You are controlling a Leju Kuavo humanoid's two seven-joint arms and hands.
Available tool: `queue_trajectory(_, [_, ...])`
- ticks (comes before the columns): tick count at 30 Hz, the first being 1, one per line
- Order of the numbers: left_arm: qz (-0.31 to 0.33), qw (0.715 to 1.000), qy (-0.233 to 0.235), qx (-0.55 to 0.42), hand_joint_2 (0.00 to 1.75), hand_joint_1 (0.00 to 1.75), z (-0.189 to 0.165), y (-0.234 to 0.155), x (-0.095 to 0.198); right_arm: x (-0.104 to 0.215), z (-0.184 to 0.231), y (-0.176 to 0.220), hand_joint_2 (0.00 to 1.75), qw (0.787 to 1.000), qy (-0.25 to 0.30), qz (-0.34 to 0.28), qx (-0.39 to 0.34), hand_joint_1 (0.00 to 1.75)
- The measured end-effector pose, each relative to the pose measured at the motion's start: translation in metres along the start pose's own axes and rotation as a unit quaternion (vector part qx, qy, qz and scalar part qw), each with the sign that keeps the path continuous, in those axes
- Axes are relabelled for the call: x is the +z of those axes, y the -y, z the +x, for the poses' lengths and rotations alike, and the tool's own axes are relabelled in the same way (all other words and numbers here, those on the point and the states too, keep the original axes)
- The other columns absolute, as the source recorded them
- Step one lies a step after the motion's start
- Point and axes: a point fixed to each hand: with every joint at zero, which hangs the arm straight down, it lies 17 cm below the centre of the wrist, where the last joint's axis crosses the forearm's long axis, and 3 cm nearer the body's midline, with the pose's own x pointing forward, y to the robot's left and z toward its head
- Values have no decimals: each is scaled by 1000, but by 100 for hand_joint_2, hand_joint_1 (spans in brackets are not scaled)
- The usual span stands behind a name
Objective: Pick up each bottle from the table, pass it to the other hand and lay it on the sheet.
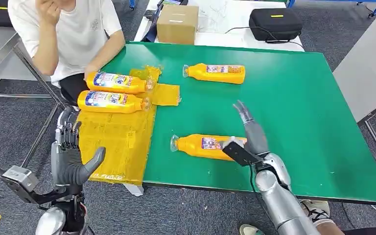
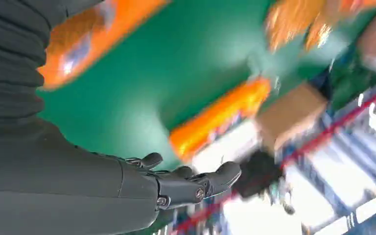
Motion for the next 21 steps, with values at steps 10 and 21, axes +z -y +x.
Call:
queue_trajectory(10, [7, 1000, 5, -8, 175, 0, 4, -7, -2, 24, -24, -76, 175, 984, -45, 168, -25, 0])
queue_trajectory(21, [13, 1000, -7, -14, 175, 0, 1, -12, 1, 20, -68, -69, 175, 971, -102, 193, 99, 0])
